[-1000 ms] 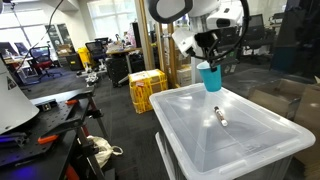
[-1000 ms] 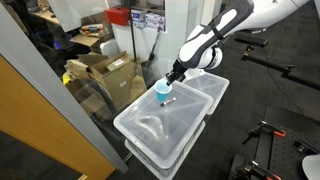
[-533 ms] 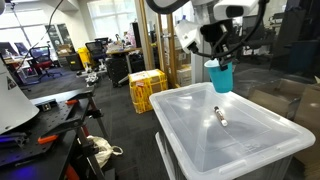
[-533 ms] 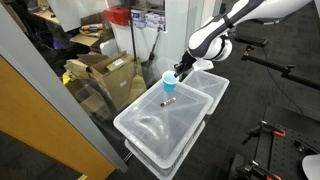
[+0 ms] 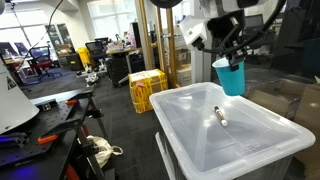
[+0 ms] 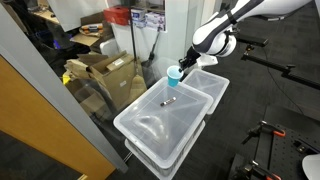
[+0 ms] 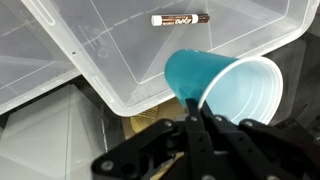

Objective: Move the blue cup to the right

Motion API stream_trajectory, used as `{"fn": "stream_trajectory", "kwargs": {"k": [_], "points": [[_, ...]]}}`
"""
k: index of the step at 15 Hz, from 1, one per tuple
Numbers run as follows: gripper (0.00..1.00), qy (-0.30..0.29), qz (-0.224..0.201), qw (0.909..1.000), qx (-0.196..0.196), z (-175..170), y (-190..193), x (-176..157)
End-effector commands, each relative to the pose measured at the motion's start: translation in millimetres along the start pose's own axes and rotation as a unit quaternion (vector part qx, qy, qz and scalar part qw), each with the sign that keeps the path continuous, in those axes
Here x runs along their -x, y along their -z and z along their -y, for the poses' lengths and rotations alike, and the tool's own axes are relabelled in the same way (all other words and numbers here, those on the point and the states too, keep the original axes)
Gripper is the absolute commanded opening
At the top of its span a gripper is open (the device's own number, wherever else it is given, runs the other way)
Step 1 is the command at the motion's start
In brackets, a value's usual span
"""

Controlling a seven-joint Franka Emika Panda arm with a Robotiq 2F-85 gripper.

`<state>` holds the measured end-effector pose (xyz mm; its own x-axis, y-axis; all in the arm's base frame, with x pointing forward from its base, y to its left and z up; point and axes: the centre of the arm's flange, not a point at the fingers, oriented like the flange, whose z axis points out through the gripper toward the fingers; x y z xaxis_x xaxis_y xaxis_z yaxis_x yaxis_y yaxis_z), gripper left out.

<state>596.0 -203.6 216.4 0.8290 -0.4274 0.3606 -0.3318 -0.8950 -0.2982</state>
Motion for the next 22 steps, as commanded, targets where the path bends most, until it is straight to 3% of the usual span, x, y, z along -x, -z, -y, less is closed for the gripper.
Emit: {"fn": "stream_trajectory", "kwargs": {"k": [1,14,22], "points": [[0.01,-0.011,-0.004,0.9999,0.006,-5.5,5.8,-11.0],[0.01,-0.011,0.025,0.9996,-0.006,-21.6,-25.0,-49.0],[0.01,-0.016,0.035,0.9991,0.020,-28.7,-57.3,-61.0]]}}
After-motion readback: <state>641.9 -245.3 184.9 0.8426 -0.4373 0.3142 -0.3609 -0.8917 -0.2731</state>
